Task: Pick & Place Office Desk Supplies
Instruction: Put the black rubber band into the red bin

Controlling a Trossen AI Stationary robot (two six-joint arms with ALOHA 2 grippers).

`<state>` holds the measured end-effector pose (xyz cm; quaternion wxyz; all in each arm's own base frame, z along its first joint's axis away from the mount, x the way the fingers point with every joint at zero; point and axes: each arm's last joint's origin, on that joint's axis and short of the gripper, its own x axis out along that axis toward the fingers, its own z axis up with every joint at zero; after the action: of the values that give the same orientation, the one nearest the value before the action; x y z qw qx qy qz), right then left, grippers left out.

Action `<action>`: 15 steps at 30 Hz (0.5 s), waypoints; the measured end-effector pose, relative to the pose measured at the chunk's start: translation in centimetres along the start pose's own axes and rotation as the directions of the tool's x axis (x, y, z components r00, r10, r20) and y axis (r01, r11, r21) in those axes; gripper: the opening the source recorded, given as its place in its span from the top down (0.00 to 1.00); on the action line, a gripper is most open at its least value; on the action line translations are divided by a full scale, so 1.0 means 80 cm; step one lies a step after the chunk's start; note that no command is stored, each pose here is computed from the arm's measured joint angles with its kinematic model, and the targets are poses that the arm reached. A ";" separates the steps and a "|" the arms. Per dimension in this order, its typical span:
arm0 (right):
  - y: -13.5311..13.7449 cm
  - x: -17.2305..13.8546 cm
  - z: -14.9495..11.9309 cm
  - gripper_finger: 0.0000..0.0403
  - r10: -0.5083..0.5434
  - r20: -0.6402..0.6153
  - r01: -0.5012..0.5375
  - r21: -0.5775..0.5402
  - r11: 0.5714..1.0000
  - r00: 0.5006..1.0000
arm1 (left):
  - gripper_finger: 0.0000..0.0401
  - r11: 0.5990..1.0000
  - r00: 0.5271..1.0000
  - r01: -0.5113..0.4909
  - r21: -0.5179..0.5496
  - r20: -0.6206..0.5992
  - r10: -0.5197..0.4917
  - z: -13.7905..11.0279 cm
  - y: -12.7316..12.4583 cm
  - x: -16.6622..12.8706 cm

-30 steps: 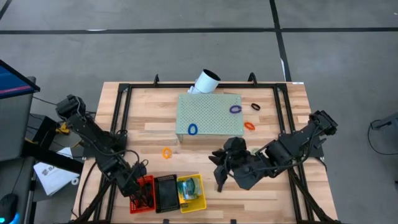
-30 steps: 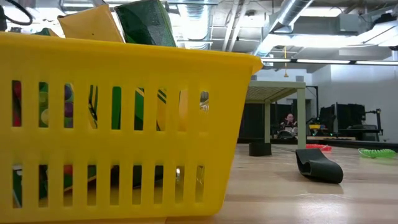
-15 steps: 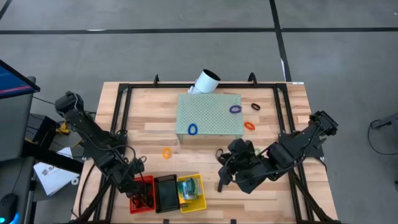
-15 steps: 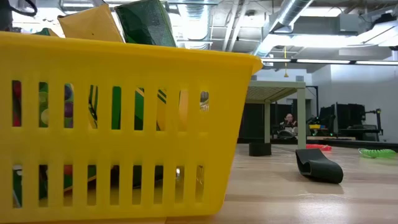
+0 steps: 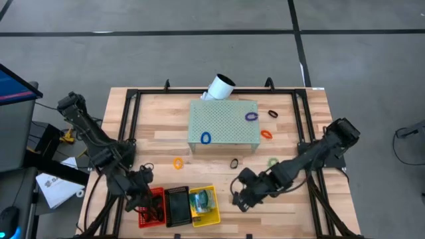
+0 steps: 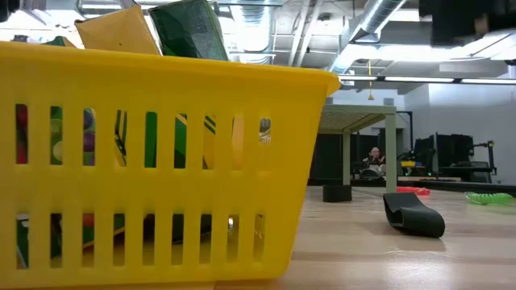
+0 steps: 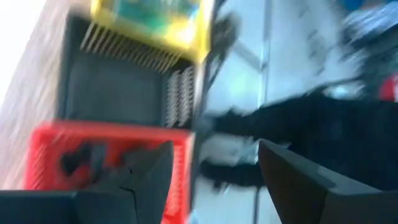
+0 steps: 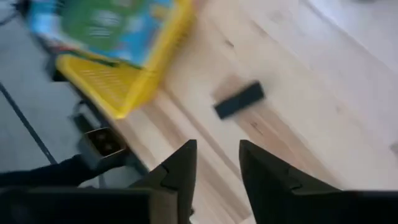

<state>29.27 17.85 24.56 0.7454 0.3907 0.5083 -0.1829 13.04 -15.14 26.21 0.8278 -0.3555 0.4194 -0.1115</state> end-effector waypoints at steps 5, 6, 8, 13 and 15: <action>-0.014 0.017 0.028 0.58 -0.004 0.022 0.002 0.103 0.995 1.000 | 0.42 0.994 0.973 0.107 -0.001 0.203 -0.105 0.026 -0.009 -0.018; -0.014 0.023 0.035 0.55 -0.012 0.024 0.009 0.119 0.993 1.000 | 0.42 0.992 0.964 0.123 0.005 0.238 -0.121 0.030 -0.010 -0.021; -0.018 0.034 0.042 0.51 -0.041 0.001 0.040 0.129 0.991 0.999 | 0.42 0.987 0.941 0.159 0.025 0.297 -0.159 0.040 -0.013 -0.027; -0.026 0.082 0.045 0.45 -0.112 -0.123 0.129 0.144 0.981 0.986 | 0.42 0.970 0.885 0.232 0.073 0.398 -0.241 0.058 -0.019 -0.037; -0.019 0.096 0.046 0.44 -0.085 -0.133 0.106 0.156 0.982 0.987 | 0.42 0.966 0.871 0.242 0.087 0.420 -0.256 0.062 -0.020 -0.040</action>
<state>33.69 15.03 17.68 0.6677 0.4361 0.5559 -0.2343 15.09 -12.32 31.26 0.8836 -0.4094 0.1764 -0.1431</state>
